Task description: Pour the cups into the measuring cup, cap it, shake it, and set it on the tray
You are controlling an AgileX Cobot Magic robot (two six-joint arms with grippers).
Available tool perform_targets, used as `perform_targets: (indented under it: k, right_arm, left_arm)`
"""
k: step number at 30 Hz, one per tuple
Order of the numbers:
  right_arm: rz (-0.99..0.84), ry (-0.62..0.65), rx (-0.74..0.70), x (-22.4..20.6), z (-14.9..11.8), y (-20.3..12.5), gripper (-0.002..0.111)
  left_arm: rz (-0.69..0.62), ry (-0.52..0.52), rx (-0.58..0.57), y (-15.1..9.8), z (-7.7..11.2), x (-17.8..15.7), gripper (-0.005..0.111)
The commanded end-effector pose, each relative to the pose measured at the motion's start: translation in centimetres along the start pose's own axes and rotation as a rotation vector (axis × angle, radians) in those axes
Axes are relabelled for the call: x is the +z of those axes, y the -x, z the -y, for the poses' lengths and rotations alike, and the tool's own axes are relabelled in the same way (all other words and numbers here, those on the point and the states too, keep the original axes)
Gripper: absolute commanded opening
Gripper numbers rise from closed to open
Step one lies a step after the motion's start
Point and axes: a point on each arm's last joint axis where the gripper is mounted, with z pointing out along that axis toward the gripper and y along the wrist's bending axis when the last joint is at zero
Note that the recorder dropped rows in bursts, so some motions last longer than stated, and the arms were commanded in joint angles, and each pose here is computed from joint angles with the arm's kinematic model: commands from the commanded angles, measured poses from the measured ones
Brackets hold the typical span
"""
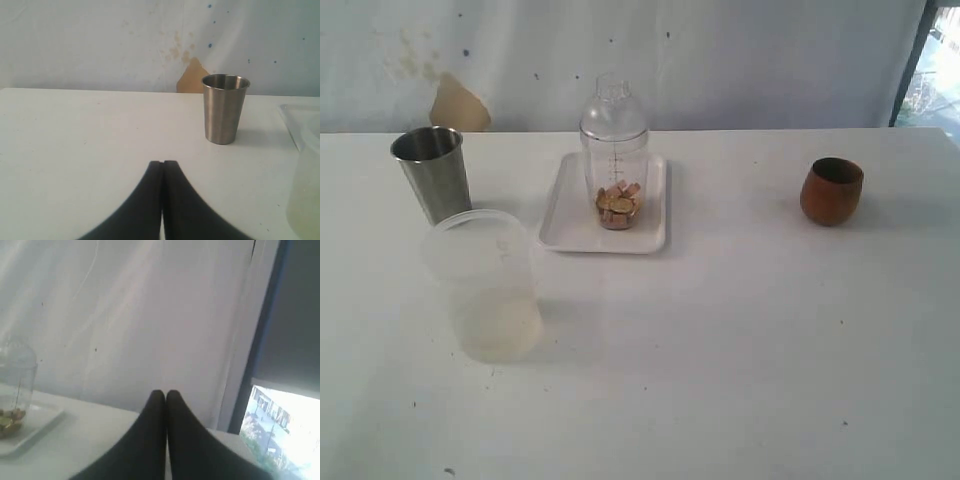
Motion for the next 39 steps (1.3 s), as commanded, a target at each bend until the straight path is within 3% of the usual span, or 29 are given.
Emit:
perform_targets:
  k: [1,15,39]
  right_arm:
    - [-0.115,0.012,0.019,-0.1,-0.3,-1.2,0.000]
    - [-0.467,-0.061,0.131,-1.0,-0.4,-4.1,0.000]
    - [-0.524,-0.103,0.215,-1.2,-0.3,-4.6,0.000]
  left_arm:
    - [0.009,-0.004,-0.014,-0.1,0.0,0.0,0.000]
    - [0.009,-0.004,-0.014,-0.1,0.0,0.0,0.000]
    - [0.009,-0.004,-0.014,-0.1,0.0,0.0,0.000]
